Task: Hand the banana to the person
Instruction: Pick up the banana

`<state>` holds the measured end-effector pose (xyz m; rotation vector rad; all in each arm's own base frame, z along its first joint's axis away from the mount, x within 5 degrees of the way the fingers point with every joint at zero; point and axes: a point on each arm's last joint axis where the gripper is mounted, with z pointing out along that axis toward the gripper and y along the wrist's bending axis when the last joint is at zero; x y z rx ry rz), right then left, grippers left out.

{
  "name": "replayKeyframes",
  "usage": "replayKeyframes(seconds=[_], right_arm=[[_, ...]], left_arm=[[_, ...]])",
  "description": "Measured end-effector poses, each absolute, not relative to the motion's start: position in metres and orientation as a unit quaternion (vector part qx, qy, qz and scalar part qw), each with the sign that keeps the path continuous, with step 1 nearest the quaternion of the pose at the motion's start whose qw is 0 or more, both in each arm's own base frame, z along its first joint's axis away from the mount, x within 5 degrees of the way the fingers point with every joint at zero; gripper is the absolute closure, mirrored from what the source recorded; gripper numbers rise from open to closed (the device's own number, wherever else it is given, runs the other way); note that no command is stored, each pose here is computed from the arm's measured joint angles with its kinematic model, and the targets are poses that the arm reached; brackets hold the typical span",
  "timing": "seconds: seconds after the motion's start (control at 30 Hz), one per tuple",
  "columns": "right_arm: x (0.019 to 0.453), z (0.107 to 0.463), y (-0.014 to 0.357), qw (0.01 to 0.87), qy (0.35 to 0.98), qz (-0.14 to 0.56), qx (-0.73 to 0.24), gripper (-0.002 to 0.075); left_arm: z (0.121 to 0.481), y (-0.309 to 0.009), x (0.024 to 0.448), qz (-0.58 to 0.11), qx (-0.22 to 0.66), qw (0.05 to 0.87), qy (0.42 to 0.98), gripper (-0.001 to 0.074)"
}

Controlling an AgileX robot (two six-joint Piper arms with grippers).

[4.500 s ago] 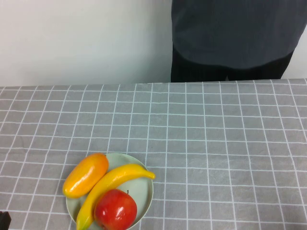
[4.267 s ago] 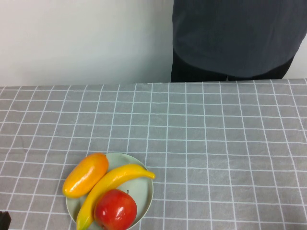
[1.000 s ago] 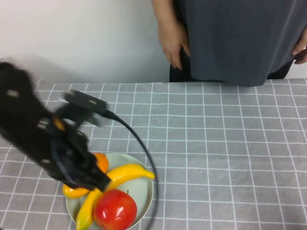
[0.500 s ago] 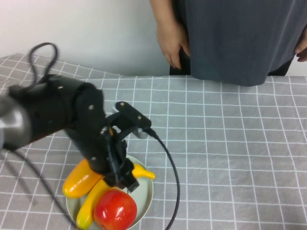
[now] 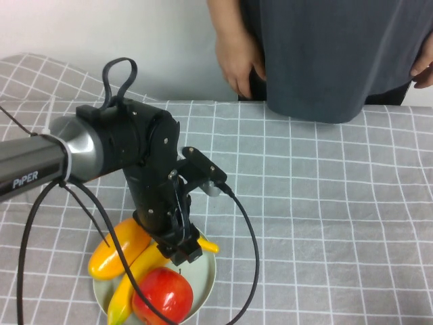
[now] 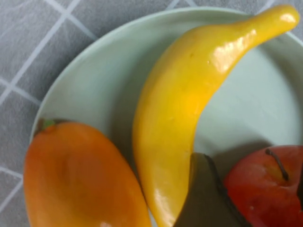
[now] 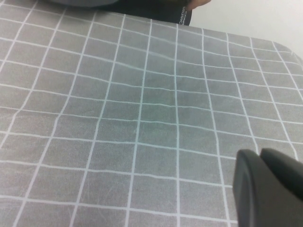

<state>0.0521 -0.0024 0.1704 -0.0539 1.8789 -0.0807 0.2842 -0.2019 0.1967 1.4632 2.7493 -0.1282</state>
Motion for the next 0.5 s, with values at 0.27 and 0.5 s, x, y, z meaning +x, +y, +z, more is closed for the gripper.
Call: replayKeyframes(seconds=[0.27,0.5], right_arm=[[0.0521,0.1704,-0.0024,0.589,0.807,-0.035,-0.023,0.0736],[0.0521,0.1704,-0.0024,0.589,0.807,-0.035,-0.023,0.0736]], left_arm=[[0.1965,-0.2015,0.2868,-0.031,0.491,0.019,0.871,0.0377],[0.1966,-0.1997,0.2893,-0.016,0.498,0.025,0.867,0.0377]])
